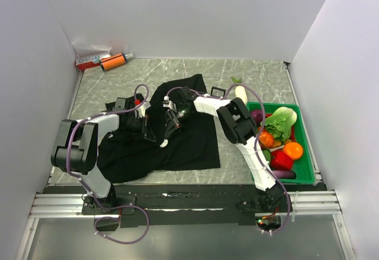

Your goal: Remove the brooch from the garment

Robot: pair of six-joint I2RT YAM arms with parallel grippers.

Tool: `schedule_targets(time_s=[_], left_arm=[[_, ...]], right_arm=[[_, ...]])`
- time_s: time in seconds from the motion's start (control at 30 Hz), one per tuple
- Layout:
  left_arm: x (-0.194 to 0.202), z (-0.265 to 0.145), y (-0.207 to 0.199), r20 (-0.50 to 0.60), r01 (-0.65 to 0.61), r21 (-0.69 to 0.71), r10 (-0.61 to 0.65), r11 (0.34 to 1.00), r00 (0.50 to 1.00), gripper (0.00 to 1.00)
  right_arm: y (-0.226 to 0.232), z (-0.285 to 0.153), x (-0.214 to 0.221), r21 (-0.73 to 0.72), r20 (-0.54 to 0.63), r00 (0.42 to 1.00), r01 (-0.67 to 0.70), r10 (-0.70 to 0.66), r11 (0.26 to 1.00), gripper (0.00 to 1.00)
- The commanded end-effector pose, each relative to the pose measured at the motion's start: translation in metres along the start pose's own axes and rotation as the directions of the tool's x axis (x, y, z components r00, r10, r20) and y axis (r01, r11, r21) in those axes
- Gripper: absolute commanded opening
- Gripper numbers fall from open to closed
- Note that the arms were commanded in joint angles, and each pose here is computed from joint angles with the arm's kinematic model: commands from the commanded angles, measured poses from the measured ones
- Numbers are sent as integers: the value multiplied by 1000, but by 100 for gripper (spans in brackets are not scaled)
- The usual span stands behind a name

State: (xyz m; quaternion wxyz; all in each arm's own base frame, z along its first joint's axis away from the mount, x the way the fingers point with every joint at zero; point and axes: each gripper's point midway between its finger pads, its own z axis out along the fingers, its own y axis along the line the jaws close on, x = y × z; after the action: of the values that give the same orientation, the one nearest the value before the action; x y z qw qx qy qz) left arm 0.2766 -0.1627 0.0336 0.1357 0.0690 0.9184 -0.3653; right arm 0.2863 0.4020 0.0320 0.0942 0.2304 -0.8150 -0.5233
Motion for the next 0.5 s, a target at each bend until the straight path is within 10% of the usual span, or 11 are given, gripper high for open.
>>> schedule_targets(time_s=[0.0,0.47], left_arm=[[-14,-1,-5,21,-30,23,30,999,999,2],[-16,-3,-5,34,-36,18,35,999,999,2]], right_arm=[[4,6,-1,-19,-10,1000,22,-22,1000,25],[2,10,4,2,-23,999,35,-35,999,7]])
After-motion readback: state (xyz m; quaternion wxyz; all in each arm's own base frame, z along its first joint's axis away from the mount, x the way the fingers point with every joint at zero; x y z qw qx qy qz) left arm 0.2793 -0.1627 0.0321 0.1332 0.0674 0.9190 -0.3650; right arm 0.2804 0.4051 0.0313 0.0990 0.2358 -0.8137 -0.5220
